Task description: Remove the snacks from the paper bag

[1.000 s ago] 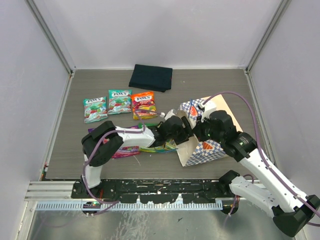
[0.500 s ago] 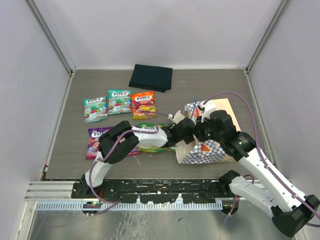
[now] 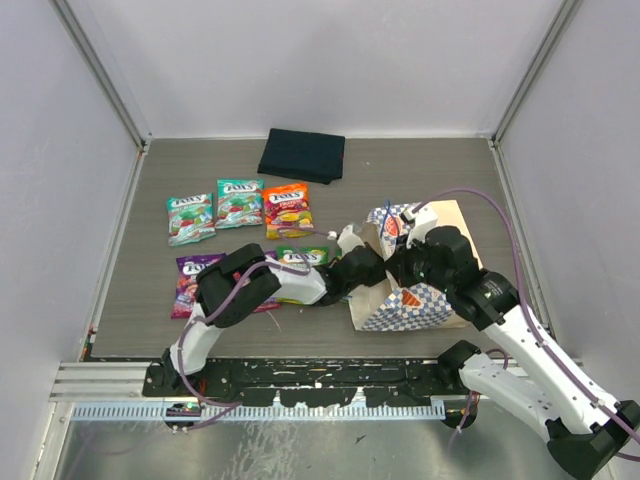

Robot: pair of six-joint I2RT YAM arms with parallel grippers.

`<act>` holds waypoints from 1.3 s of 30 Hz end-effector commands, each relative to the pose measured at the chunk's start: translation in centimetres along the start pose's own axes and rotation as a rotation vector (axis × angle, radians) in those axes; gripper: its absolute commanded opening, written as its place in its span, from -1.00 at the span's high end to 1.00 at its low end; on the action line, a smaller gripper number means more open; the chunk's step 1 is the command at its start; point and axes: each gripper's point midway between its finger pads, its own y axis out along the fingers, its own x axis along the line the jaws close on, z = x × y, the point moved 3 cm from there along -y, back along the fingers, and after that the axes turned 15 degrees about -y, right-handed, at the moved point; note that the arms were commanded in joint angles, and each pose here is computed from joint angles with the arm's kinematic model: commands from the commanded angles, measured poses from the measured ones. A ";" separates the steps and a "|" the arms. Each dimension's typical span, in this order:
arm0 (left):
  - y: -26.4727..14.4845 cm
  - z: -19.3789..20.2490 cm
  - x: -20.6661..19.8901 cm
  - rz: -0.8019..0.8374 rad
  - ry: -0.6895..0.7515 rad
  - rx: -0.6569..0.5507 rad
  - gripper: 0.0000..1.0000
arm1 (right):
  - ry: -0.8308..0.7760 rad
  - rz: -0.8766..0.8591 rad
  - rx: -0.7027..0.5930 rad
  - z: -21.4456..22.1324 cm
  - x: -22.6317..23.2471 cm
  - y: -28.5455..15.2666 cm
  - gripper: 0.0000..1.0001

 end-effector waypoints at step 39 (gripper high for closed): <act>3.8 5.3 -5.5 0.360 0.159 0.204 -0.96 | 0.141 0.141 -0.150 -6.2 -2.7 0.9 0.99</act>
